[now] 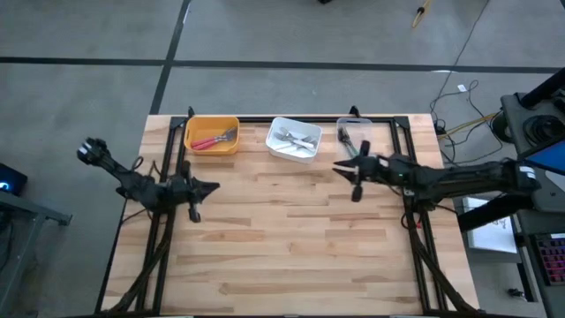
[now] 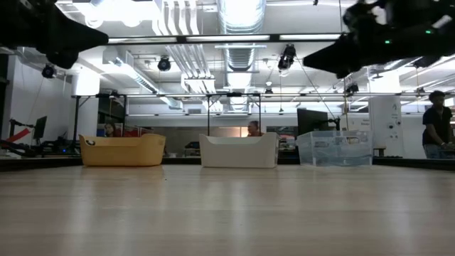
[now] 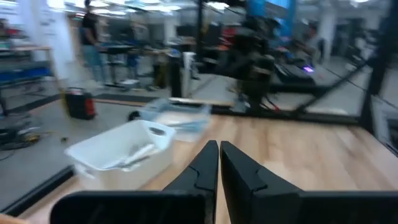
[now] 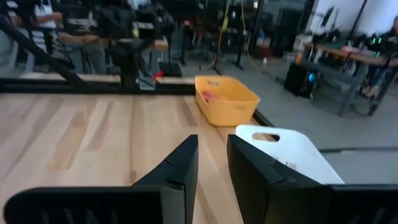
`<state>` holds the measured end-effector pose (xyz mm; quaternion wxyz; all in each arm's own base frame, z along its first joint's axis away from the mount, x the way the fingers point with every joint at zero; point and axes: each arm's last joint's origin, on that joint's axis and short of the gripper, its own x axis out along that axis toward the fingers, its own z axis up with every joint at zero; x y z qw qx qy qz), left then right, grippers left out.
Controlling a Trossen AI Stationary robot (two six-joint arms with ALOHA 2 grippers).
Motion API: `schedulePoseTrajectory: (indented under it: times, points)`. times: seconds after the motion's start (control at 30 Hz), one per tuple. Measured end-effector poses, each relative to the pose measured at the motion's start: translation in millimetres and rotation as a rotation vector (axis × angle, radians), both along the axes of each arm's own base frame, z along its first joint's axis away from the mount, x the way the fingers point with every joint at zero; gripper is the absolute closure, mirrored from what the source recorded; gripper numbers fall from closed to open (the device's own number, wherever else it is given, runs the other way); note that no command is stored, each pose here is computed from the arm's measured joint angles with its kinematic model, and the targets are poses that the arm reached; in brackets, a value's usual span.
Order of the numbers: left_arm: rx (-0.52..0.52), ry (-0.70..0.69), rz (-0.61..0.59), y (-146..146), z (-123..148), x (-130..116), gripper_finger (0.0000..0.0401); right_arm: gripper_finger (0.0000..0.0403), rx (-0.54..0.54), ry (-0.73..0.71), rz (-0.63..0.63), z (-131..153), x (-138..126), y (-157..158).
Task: Sort silverware by color (type)
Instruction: Return to Home Position
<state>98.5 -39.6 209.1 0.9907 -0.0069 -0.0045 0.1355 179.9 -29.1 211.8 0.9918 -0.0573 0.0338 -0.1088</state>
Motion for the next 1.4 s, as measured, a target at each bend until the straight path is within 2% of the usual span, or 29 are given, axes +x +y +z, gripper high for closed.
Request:
schedulePoseTrajectory:
  times: [0.07,0.23,0.47,0.73,0.97,1.07,1.27,1.4]
  points:
    - [-0.011,-0.016,0.035,2.4,1.6,-2.4,0.0401,0.0325,-0.012,-0.028,0.003,-4.3,-12.7,2.0]
    - [-0.002,-0.023,0.036,4.8,0.5,-5.9,0.0401,0.0327,-0.026,-0.098,0.003,-17.1,-39.2,6.0]
    - [-0.115,-0.105,0.035,4.3,-21.8,-4.9,0.0401,0.0330,-0.057,-0.250,0.002,-22.4,-68.8,10.4]
    - [-0.171,-0.109,0.039,4.6,-31.9,-4.5,0.0401,0.0336,-0.074,-0.202,0.039,-25.5,-83.2,13.7]
    - [-0.153,-0.096,0.020,4.0,-32.9,-4.2,0.0401,0.0347,-0.066,-0.052,0.052,-43.8,-82.8,13.9]
    - [-0.145,-0.091,0.020,3.8,-33.3,-4.0,0.0401,0.0350,-0.026,-0.032,0.049,-46.1,-81.2,13.6]
    - [-0.128,-0.046,0.022,3.3,-38.5,-3.2,0.0401,0.0351,0.172,-0.025,0.038,-49.8,-78.5,13.2]
    - [-0.089,-0.015,0.050,3.9,-40.3,-3.2,0.0401,0.0351,0.198,-0.014,0.035,-51.1,-77.6,13.1]
